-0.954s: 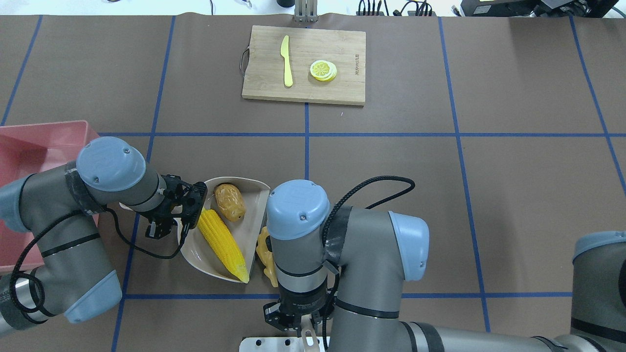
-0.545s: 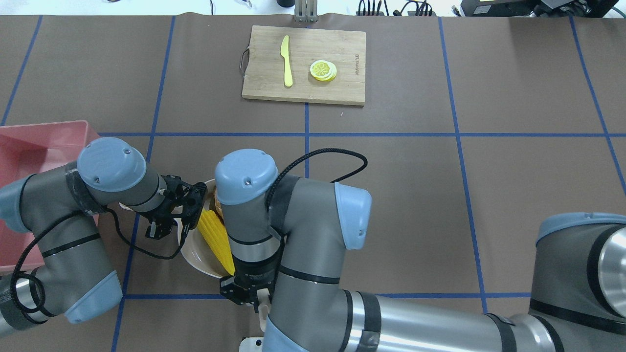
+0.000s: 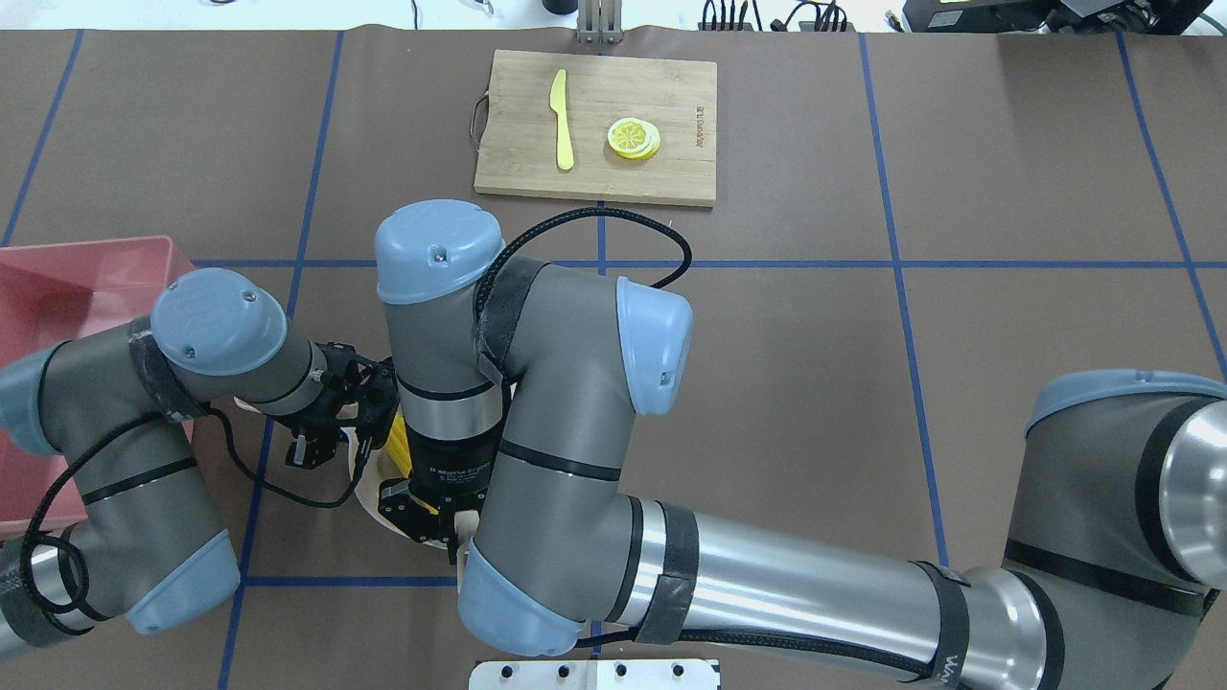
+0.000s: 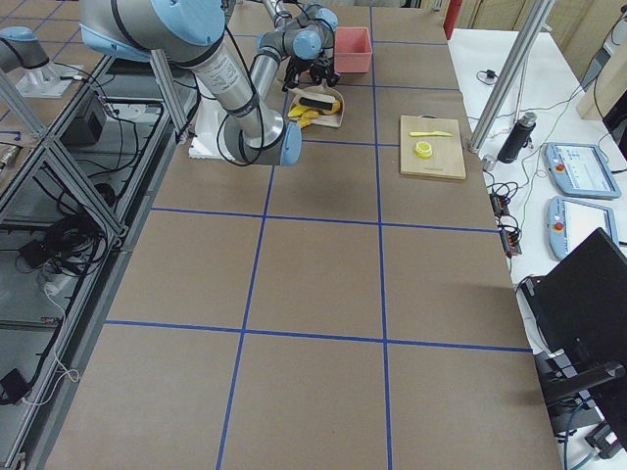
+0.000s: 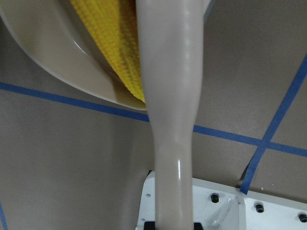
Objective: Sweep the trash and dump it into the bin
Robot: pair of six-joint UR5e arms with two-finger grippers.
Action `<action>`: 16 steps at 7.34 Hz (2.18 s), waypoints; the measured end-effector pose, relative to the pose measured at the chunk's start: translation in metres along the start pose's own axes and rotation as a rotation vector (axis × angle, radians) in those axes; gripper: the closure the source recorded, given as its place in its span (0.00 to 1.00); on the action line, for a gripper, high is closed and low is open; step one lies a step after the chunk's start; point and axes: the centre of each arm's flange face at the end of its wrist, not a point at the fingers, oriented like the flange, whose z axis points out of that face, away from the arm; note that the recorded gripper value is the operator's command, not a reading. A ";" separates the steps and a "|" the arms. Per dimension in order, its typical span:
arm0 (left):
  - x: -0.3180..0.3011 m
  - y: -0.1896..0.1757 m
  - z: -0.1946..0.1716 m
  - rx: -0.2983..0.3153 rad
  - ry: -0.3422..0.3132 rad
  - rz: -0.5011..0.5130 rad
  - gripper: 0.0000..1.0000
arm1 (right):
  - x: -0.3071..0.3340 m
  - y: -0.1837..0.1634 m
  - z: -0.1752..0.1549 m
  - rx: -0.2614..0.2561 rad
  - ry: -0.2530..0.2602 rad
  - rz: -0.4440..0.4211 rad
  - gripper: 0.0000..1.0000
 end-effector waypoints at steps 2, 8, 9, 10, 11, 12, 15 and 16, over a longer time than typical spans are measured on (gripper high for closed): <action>0.000 0.000 -0.001 0.003 -0.001 0.001 1.00 | 0.010 -0.004 -0.019 0.005 -0.001 0.031 1.00; 0.000 -0.002 -0.005 0.021 -0.004 0.006 1.00 | 0.083 0.007 -0.020 0.008 0.027 0.089 1.00; 0.000 -0.002 -0.005 0.022 -0.003 0.006 1.00 | 0.096 0.020 -0.004 -0.010 0.036 0.079 1.00; 0.000 -0.002 -0.005 0.022 -0.003 0.006 1.00 | 0.102 0.035 0.018 -0.036 0.050 0.064 1.00; 0.001 -0.002 -0.004 0.022 -0.002 0.007 1.00 | 0.104 0.044 0.033 -0.057 0.063 0.054 1.00; 0.001 -0.002 -0.003 0.021 0.000 0.007 1.00 | 0.106 0.050 0.044 -0.072 0.071 0.050 1.00; 0.003 -0.004 0.000 0.019 0.005 0.011 1.00 | 0.107 0.069 0.049 -0.102 0.085 0.049 1.00; 0.004 -0.004 0.000 0.019 0.006 0.012 1.00 | 0.107 0.074 0.051 -0.111 0.090 0.047 1.00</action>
